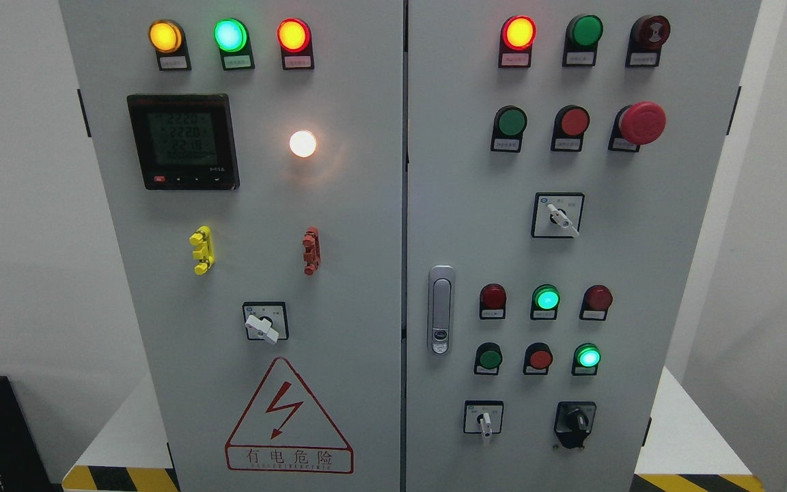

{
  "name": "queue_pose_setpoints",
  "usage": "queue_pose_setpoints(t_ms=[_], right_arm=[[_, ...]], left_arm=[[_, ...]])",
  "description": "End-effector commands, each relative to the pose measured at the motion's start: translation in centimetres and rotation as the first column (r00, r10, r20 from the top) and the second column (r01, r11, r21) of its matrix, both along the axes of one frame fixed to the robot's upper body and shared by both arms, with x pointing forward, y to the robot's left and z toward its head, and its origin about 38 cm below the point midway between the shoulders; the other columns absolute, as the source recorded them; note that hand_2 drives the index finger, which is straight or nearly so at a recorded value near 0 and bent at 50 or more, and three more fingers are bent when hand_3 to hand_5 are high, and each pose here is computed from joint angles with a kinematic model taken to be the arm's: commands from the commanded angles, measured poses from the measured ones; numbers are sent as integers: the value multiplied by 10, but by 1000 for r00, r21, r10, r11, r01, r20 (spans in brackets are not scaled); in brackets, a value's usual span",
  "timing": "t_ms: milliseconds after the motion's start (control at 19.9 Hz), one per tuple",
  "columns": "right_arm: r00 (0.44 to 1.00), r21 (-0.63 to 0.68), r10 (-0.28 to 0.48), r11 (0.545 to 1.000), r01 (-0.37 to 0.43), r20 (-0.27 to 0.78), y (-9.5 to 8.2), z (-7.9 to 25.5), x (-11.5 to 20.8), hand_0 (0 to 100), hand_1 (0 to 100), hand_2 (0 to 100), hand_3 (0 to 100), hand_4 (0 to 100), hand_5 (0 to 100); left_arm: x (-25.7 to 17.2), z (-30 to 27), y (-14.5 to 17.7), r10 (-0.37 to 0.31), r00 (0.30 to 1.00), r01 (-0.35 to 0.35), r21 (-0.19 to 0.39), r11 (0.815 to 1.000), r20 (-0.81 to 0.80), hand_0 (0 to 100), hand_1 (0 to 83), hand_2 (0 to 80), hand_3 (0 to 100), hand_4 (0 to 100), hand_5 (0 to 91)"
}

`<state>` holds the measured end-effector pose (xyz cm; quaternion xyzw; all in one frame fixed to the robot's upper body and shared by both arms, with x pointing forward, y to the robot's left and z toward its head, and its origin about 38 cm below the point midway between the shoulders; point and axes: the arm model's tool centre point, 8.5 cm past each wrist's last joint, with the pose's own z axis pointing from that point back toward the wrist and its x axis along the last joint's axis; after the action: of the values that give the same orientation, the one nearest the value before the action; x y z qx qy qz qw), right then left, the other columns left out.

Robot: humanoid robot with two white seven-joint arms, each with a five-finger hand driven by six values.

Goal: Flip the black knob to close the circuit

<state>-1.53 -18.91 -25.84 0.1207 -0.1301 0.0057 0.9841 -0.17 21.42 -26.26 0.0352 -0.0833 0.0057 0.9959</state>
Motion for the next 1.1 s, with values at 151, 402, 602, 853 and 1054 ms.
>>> queue_pose_setpoints(t_ms=[151, 402, 602, 853, 1054], right_arm=[[998, -3, -46, 999, 45, -36, -4, -1, -7, 5, 227, 0, 0, 0, 0], [998, -2, -44, 999, 44, -38, -2, -1, -8, 6, 227, 0, 0, 0, 0], [999, -1, -42, 999, 42, -16, -5, -1, 4, 6, 227, 0, 0, 0, 0], [998, -13, -37, 999, 37, 51, -14, 0, 37, 11, 221, 0, 0, 0, 0], [989, -20, -32, 999, 35, 146, -16, 3, 66, 4, 220, 87, 91, 6, 0]], left_arm=[[-7, 0, -1, -42, 999, 42, -2, 999, -22, 120, 556, 0, 0, 0, 0], [-7, 0, -1, -40, 999, 40, 0, 999, -21, 120, 556, 0, 0, 0, 0], [-7, 0, -1, -42, 999, 42, -2, 999, -22, 120, 556, 0, 0, 0, 0], [-7, 0, -1, -42, 999, 42, -2, 999, -22, 120, 556, 0, 0, 0, 0], [-7, 0, -1, -43, 999, 43, 0, 999, -22, 120, 556, 0, 0, 0, 0]])
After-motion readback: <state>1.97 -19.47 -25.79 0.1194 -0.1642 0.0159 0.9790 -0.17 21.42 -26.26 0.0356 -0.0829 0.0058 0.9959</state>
